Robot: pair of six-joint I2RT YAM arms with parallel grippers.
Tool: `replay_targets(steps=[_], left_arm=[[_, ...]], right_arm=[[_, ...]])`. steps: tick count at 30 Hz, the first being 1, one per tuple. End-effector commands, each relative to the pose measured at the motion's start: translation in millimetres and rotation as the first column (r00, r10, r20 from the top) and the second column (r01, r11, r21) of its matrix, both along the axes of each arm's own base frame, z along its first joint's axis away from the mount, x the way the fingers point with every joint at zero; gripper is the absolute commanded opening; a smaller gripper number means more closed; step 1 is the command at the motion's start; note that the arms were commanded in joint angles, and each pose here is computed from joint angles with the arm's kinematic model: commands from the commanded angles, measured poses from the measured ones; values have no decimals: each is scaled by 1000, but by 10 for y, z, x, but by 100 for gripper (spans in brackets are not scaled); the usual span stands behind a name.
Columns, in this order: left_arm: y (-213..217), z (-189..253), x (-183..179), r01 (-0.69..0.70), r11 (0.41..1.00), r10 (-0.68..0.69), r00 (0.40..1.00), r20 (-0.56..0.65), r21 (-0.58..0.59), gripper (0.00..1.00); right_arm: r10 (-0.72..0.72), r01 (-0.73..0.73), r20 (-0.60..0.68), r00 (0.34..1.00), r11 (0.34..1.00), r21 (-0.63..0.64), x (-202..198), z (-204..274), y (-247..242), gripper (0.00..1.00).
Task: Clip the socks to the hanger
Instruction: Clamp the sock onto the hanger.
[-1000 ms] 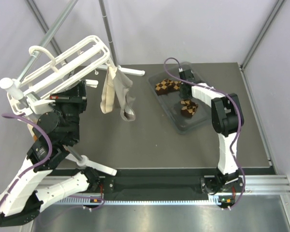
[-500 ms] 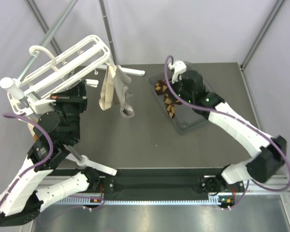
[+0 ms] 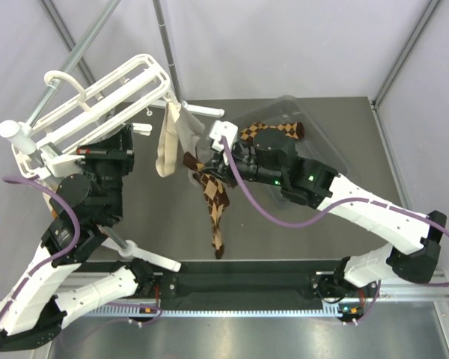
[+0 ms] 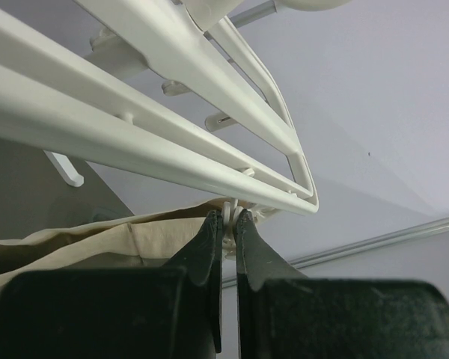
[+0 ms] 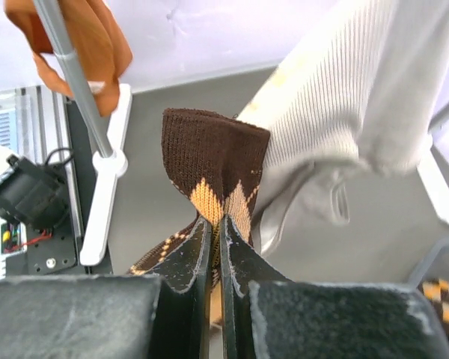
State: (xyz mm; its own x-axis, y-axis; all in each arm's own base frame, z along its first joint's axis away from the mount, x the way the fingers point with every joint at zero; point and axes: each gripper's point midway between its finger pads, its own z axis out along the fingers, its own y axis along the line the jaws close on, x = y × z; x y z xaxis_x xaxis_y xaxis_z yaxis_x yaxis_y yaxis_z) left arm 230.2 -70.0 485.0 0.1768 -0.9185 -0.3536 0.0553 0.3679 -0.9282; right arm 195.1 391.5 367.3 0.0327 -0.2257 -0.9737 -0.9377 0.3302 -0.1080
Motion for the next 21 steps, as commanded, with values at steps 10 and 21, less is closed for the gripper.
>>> replay_targets(steps=[10,21], left_arm=[[-399,-271,79,146,987,-139,986,-92,72,0],[-340,-217,62,129,988,-121,988,-91,84,0]], right_arm=[[71,-87,144,987,990,112,-7,726,511,0],[-79,48,245,966,990,131,261,940,651,0]])
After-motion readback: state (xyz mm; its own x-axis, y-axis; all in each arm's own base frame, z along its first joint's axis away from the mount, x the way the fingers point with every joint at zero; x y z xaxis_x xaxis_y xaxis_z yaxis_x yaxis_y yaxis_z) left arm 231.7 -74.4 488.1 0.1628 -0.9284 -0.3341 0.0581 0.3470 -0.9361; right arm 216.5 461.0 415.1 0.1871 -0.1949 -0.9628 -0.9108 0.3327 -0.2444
